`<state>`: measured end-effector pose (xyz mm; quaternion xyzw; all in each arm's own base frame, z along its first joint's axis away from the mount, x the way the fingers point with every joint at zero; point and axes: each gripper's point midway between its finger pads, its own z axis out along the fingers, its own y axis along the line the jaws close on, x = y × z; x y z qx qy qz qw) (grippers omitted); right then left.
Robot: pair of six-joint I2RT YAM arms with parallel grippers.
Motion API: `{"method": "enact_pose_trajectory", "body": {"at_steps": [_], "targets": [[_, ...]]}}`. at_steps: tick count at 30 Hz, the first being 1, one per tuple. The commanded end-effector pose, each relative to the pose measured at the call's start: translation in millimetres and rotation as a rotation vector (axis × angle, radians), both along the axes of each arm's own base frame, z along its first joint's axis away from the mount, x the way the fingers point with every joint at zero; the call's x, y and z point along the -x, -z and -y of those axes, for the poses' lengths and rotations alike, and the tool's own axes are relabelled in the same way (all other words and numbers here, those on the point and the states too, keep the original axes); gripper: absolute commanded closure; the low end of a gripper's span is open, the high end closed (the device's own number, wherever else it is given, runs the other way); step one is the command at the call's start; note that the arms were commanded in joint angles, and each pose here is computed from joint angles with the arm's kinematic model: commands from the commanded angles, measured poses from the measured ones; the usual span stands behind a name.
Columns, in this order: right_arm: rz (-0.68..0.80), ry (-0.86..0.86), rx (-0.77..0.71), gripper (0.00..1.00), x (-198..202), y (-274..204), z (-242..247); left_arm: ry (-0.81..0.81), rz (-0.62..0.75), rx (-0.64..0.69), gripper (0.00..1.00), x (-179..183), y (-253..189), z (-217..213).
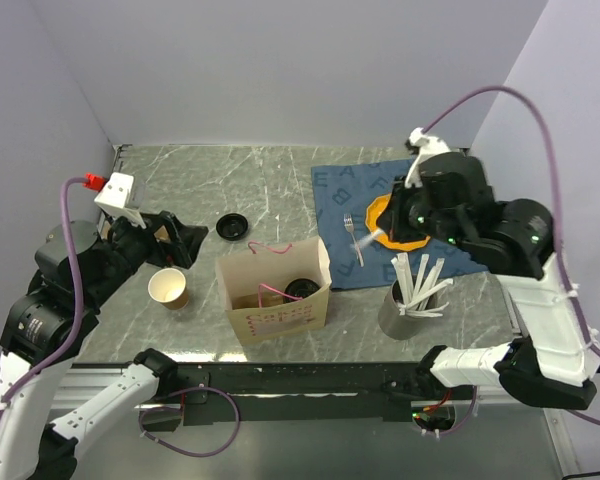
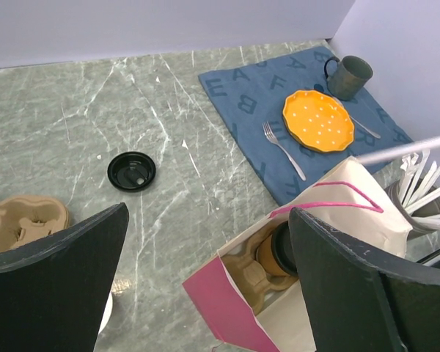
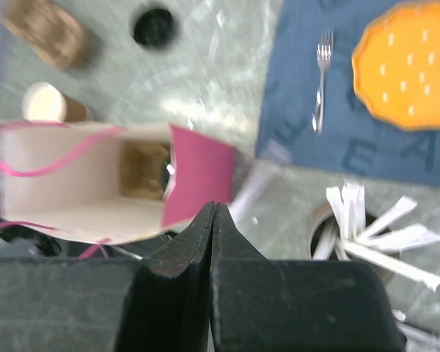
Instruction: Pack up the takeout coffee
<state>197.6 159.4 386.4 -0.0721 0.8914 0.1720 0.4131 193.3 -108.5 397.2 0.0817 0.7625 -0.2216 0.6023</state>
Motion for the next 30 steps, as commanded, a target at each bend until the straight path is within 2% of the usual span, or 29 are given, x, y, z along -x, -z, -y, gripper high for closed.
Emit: {"method": "enact_pose_trajectory", "body": {"at_steps": [1,7,16,30], "targets": [[0.004,0.044,0.091,1.00,19.9,-10.6,39.2,-0.017,0.083,0.020,0.04,-5.1,-30.6,-1.7],[0.239,-0.034,-0.106,1.00,19.2,-76.2,26.8,-0.032,0.083,0.021,0.04,-11.3,-34.4,-1.3],[0.416,-0.371,-0.367,1.00,51.7,-125.4,-23.5,-0.056,0.071,0.043,0.03,-16.7,-39.2,-1.1],[0.293,-0.656,-0.523,1.00,77.3,-109.7,-81.5,-0.087,0.060,0.023,0.04,-13.3,-34.4,-9.8]]}}
